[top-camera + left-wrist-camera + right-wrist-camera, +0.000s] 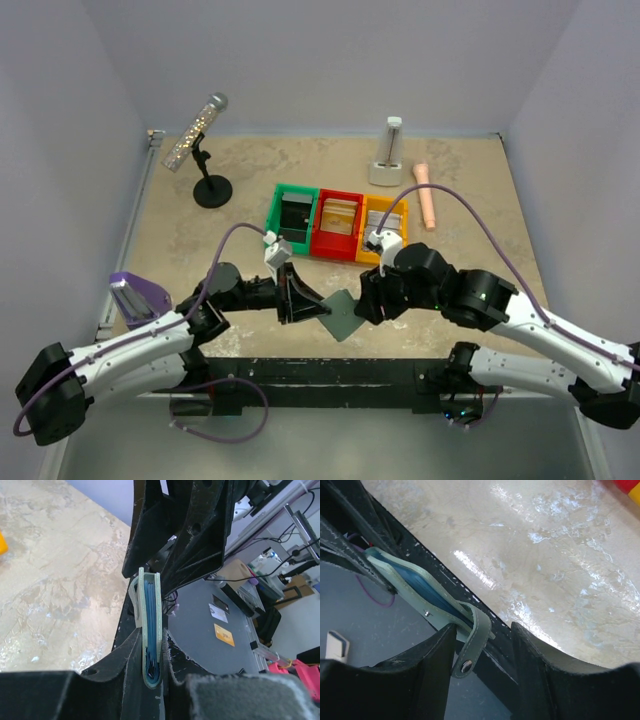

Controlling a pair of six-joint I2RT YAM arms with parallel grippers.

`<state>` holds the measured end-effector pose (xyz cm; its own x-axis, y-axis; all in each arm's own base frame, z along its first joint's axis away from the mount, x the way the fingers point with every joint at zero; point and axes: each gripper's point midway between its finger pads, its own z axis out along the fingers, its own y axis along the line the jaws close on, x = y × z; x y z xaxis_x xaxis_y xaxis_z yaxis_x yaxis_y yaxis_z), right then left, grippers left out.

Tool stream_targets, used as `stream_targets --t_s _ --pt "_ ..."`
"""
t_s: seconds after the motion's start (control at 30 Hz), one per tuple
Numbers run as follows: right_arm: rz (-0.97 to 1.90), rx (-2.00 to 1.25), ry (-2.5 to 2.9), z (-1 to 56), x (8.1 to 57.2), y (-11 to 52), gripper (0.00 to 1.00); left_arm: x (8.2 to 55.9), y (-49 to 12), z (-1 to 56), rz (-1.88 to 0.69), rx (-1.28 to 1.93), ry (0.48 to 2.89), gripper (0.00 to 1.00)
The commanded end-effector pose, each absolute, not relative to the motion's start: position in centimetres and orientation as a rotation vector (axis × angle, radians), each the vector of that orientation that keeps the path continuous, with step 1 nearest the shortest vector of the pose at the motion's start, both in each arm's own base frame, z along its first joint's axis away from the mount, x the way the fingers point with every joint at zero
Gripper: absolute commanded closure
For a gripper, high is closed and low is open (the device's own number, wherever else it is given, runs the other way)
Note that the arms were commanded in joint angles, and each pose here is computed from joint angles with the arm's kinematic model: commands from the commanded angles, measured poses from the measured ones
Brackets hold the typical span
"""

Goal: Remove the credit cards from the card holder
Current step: Open the card holder at the center of the board.

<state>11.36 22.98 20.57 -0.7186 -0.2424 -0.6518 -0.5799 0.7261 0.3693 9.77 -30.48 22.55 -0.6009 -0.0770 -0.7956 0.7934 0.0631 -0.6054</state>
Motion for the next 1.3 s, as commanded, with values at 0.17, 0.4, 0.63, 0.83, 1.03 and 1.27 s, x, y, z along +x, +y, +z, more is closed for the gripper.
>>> stream_targets --t_s 0.17,0.4,0.63,0.83,1.03,1.27 --pt "0.936 -0.554 2.188 24.2 11.7 23.6 0.43 8.3 -31.1 24.9 -1.733 0.899 1.479 1.00" --pt "0.934 -0.550 2.201 23.7 11.5 22.9 0.44 8.6 -31.4 25.0 -1.753 0.891 1.471 1.00" --pt "0.974 -0.586 2.229 22.9 11.0 23.7 0.44 8.4 -31.4 25.5 -1.774 0.898 1.447 1.00" --pt "1.059 -0.650 2.206 23.4 9.8 24.4 0.44 8.3 -31.3 25.9 -1.774 0.898 1.422 1.00" --pt "1.251 -0.748 2.163 23.7 7.6 25.4 0.44 8.2 -31.1 26.7 -1.790 0.892 1.378 1.00" --pt "1.336 -0.823 2.177 23.2 6.1 25.8 0.48 8.2 -31.1 27.4 -1.811 0.880 1.341 1.00"
